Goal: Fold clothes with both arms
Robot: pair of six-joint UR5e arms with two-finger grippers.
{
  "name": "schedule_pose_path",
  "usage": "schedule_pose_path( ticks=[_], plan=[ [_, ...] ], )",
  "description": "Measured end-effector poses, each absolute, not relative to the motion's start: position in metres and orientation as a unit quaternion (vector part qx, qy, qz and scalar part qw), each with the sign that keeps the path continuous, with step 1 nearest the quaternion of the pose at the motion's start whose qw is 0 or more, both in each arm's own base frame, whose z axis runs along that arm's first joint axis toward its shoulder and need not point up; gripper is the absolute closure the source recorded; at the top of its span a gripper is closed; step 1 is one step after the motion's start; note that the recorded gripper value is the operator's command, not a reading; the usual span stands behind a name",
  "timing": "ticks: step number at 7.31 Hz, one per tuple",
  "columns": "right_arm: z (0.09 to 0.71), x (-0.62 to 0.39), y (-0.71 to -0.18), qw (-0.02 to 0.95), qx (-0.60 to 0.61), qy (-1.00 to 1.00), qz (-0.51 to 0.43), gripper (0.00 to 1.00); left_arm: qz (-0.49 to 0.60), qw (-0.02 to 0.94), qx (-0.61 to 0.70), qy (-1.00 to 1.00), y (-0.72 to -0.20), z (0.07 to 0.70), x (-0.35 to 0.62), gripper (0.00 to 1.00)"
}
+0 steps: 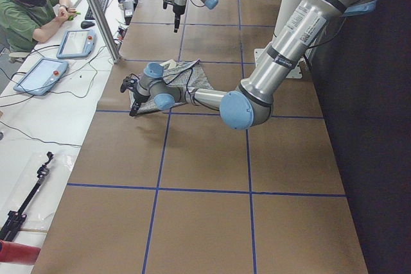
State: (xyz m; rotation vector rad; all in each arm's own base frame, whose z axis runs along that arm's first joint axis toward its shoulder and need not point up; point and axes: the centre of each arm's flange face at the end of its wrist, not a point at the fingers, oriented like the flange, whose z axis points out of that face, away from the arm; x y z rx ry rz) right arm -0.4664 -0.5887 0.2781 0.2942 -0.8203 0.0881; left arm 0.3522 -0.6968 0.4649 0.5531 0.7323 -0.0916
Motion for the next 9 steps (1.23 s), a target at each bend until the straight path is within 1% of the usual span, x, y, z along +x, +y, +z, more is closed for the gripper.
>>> schedule_pose_path(
  ticks=[2, 3, 4, 5, 7, 8, 9],
  plan=[
    [0.222, -0.539, -0.569, 0.892, 0.138, -0.412, 0.126, 0.34, -0.039, 0.89, 0.27, 0.367, -0.687, 0.459, 0.344, 0.0],
    [0.201, -0.576, -0.56, 0.879, 0.143, -0.426, 0.161, 0.34, -0.039, 0.888, 0.271, 0.369, -0.685, 0.458, 0.343, 0.0],
    [0.191, -0.611, -0.563, 0.867, 0.149, -0.437, 0.185, 0.34, -0.039, 0.888, 0.271, 0.369, -0.684, 0.458, 0.342, 0.0],
    [0.185, -0.635, -0.568, 0.862, 0.155, -0.439, 0.199, 0.36, -0.039, 0.888, 0.271, 0.37, -0.684, 0.458, 0.342, 0.0],
    [0.187, -0.65, -0.569, 0.864, 0.157, -0.433, 0.203, 0.4, -0.039, 0.888, 0.271, 0.369, -0.684, 0.458, 0.342, 0.0],
    [0.192, -0.651, -0.569, 0.868, 0.156, -0.426, 0.202, 0.46, -0.039, 0.888, 0.271, 0.369, -0.684, 0.458, 0.342, 0.0],
    [0.197, -0.652, -0.568, 0.871, 0.155, -0.42, 0.202, 0.64, -0.039, 0.888, 0.271, 0.369, -0.684, 0.458, 0.342, 0.0]
  ],
)
